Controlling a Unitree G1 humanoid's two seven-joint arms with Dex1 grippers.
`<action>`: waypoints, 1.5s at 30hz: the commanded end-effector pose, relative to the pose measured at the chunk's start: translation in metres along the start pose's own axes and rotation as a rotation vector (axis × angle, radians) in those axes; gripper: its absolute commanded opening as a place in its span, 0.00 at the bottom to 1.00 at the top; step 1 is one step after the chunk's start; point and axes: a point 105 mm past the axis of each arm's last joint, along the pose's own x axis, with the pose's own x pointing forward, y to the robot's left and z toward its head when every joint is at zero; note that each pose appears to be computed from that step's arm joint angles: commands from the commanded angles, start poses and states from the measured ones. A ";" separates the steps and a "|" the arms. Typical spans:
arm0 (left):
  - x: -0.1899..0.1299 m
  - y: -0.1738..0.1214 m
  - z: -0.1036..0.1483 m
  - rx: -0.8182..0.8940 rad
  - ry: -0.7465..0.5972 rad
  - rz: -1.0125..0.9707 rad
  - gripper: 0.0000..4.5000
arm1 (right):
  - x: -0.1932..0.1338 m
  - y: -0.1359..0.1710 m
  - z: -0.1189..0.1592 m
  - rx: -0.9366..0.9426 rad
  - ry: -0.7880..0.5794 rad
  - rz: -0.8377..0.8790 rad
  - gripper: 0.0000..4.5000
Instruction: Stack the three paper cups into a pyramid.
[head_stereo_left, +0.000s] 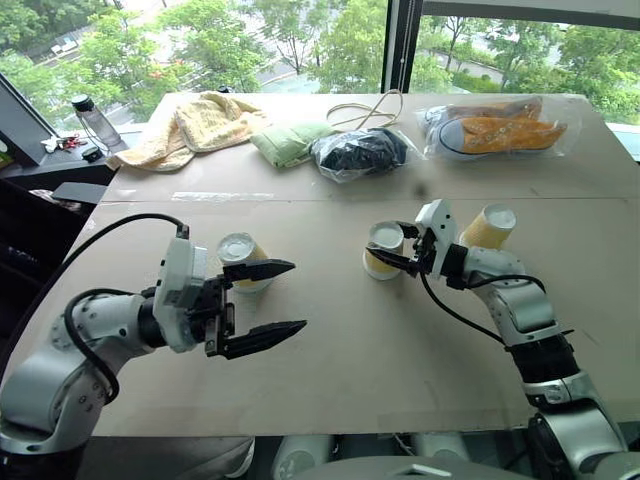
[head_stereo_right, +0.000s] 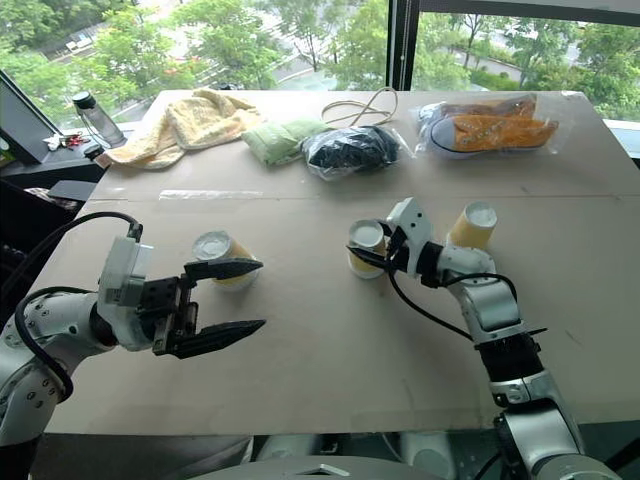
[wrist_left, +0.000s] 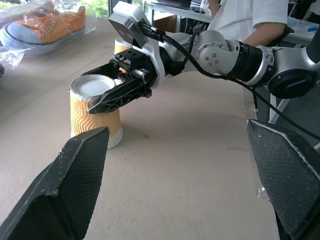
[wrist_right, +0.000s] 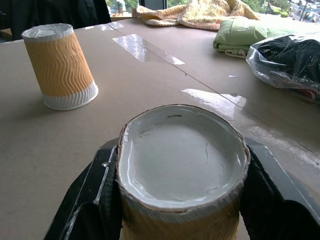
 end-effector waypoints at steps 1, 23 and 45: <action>-0.001 -0.003 0.009 0.063 -0.001 0.009 1.00 | 0.006 -0.004 0.011 -0.043 -0.037 -0.018 0.61; -0.001 0.017 -0.004 0.193 -0.231 0.882 1.00 | -0.093 -0.002 0.055 -0.083 -0.183 -0.032 0.99; -0.002 0.009 -0.018 0.111 -0.273 0.738 1.00 | -0.149 -0.011 0.047 -0.123 -0.212 -0.245 0.99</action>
